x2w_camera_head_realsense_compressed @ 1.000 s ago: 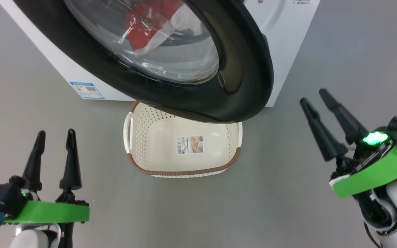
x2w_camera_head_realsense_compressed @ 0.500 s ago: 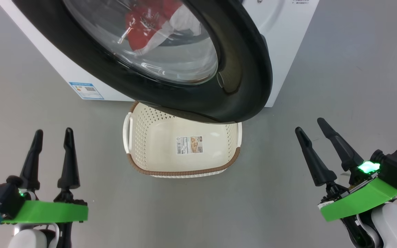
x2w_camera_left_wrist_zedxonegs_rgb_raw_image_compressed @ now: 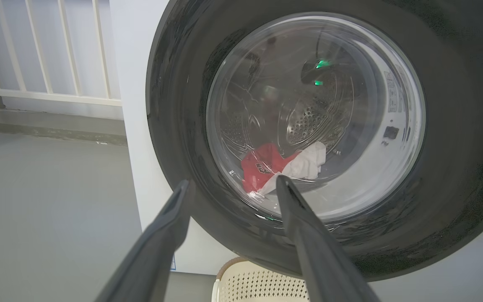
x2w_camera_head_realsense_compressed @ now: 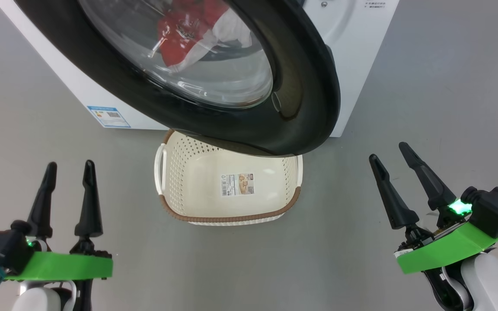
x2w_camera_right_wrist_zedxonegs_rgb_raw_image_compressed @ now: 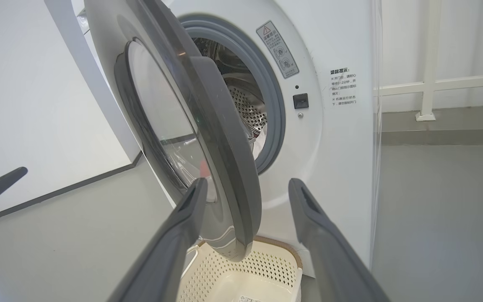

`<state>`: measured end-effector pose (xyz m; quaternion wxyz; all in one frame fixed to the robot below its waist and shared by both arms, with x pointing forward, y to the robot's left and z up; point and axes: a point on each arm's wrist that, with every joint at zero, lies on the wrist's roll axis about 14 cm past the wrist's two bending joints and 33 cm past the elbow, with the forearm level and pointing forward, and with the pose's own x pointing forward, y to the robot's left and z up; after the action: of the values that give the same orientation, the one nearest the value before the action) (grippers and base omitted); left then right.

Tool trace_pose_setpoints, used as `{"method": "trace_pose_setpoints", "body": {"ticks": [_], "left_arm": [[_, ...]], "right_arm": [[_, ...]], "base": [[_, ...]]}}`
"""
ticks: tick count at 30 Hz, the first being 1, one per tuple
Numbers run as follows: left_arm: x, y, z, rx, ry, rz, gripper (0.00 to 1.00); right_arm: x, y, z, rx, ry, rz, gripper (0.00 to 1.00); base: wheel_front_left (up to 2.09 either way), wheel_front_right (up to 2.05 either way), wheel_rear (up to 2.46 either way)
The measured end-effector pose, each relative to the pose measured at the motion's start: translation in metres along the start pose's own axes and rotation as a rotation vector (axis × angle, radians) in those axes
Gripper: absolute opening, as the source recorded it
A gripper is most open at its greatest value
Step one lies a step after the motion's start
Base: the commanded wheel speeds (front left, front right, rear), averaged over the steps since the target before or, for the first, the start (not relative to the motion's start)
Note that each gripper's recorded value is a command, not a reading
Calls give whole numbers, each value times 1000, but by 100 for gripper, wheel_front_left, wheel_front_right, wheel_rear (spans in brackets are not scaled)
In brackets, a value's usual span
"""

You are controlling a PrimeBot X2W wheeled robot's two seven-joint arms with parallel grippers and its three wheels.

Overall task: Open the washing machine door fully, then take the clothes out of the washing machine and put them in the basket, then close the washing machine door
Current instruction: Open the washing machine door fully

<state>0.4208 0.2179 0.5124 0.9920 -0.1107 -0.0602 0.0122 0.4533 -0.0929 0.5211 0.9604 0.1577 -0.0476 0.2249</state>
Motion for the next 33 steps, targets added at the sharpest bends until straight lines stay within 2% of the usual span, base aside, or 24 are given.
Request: {"method": "trace_pose_setpoints", "body": {"ticks": [17, 21, 22, 23, 24, 25, 26, 27, 33], "left_arm": [[-4, -5, -4, -6, 13, -13, 100], [-4, -6, -5, -6, 16, -16, 100], [-4, -6, -5, -6, 17, -16, 100], [-4, -6, -6, -6, 18, -15, 100], [-4, -6, -6, -6, 19, -15, 100], [-4, -6, -6, -5, 20, -14, 100], [-5, -5, -7, -5, 21, -13, 100], [-5, -4, -7, -4, 23, -10, 100], [-6, -1, -9, -2, 28, -2, 100]], "right_arm": [[-4, -8, 1, -34, 13, -16, 100], [5, -14, 10, -56, -4, -9, 100], [9, -15, 13, -59, -12, -7, 96], [13, -15, 16, -59, -20, -3, 68], [16, -15, 18, -56, -26, 1, 46], [19, -15, 19, -50, -30, 5, 32], [22, -14, 19, -46, -28, 12, 8], [28, -14, 17, -2, -23, 18, 0], [50, -22, 34, 85, -59, 21, 0]], "base": [[0, 0, 0], [0, 0, 0], [0, 0, 0], [0, 0, 0], [0, 0, 0], [0, 0, 0], [0, 0, 0], [0, 0, 0], [0, 0, 0]]}}
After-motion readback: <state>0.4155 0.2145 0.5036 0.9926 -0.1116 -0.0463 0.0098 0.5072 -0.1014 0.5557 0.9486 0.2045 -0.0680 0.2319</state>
